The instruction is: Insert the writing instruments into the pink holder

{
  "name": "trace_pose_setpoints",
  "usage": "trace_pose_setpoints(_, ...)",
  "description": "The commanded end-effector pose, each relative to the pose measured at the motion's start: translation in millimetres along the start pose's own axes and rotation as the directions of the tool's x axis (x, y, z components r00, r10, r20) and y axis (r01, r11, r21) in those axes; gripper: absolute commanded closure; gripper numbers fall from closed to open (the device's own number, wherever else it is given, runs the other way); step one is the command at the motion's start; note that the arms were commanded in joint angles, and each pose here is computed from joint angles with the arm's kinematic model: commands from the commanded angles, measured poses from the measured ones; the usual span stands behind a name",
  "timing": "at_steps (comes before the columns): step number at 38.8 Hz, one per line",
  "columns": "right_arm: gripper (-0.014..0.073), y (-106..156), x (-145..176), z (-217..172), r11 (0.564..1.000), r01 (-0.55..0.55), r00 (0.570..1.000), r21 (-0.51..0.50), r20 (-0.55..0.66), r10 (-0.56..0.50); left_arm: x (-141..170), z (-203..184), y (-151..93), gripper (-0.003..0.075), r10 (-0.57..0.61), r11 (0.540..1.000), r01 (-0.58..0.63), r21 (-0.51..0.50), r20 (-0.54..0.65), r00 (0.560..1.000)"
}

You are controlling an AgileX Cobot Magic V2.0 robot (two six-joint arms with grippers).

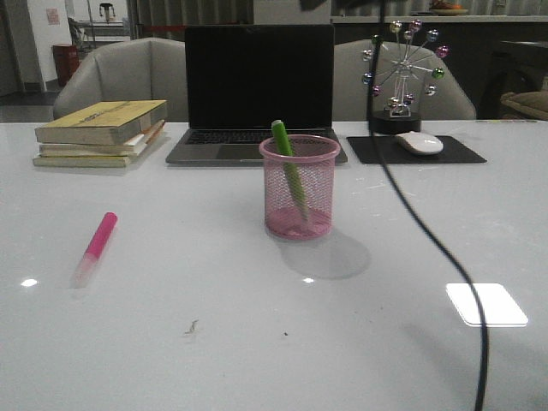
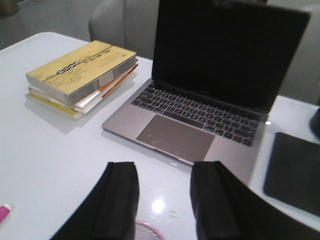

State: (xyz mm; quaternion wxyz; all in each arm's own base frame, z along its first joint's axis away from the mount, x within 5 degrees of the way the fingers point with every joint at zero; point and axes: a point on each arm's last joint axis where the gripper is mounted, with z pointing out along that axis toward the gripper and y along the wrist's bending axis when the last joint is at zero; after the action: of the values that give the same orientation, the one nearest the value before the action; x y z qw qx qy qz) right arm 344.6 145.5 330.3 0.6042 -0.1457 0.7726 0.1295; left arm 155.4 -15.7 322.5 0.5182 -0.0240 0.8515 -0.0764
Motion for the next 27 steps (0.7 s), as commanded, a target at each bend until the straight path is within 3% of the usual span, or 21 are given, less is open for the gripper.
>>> trace_pose_setpoints(1, 0.0212, -18, -55, -50, 0.998, 0.022, 0.982, 0.055, 0.185, -0.032, -18, -6, -2, 0.0335, -0.009, 1.0, 0.008, 0.013, 0.115, 0.993)
trace_pose_setpoints(8, 0.0212, -54, -81, -115, 0.982, -0.01, 0.981, 0.189, 0.192, -0.027, -21, -6, -3, 0.0335, -0.01, 1.0, 0.007, 0.017, 0.149, 0.989)
trace_pose_setpoints(15, 0.0212, -79, -81, -168, 0.944, -0.007, 0.992, 0.33, 0.123, -0.036, -27, -7, -3, 0.0335, -0.011, 1.0, 0.006, 0.022, 0.211, 0.977)
trace_pose_setpoints(21, 0.0212, -79, -65, -214, 0.916, -0.018, 0.989, 0.401, 0.142, -0.043, -31, -8, -3, 0.0335, -0.012, 1.0, 0.005, 0.026, 0.257, 0.966)
trace_pose_setpoints(27, 0.0212, -66, -36, -240, 0.915, -0.019, 0.996, 0.403, 0.091, -0.019, -31, -8, -3, 0.0335, -0.012, 1.0, 0.005, 0.027, 0.259, 0.966)
